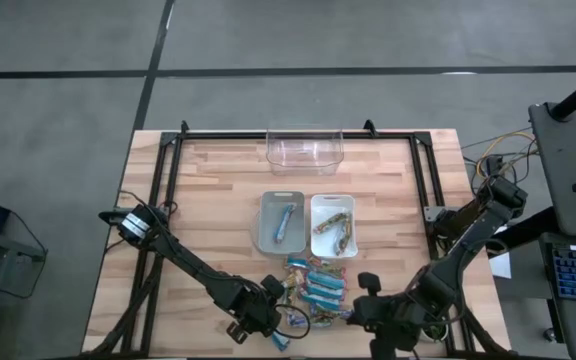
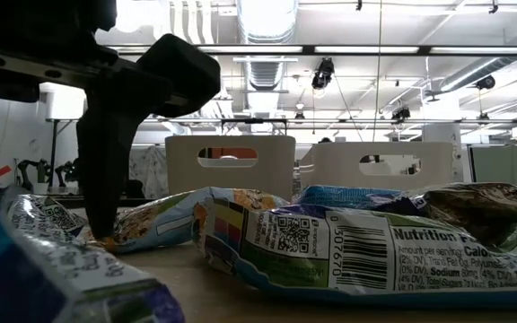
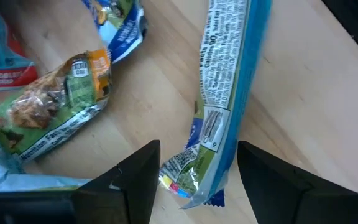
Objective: Pick and place Granola Bars by type
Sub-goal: Put the blue granola bar into the transparent bin
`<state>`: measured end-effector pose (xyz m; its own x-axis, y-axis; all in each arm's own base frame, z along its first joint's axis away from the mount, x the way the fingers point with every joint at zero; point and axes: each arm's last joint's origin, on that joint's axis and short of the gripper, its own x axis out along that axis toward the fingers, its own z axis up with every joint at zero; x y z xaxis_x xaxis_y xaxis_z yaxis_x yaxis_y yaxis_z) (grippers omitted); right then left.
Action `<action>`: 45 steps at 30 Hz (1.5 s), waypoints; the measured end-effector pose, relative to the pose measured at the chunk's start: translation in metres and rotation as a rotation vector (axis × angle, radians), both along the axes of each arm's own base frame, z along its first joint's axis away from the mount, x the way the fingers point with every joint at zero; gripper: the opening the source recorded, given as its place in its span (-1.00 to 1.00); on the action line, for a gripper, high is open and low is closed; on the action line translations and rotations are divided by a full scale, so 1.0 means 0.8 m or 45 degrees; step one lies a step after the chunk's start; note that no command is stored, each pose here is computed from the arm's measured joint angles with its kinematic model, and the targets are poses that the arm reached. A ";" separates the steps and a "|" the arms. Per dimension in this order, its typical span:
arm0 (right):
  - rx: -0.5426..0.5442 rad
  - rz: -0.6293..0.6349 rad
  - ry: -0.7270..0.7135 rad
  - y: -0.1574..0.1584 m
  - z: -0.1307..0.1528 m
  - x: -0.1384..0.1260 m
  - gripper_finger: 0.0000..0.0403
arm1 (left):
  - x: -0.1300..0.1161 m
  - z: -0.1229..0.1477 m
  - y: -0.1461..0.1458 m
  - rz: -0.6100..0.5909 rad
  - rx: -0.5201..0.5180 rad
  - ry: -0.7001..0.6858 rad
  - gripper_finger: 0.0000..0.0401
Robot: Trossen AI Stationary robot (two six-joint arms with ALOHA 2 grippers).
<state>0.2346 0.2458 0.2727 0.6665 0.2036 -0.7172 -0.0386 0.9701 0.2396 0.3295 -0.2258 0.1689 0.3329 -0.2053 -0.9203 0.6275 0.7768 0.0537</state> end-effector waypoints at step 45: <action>0.000 -0.003 0.001 -0.001 0.000 0.001 -0.96 | 0.000 -0.009 -0.003 -0.056 -0.092 0.100 -0.52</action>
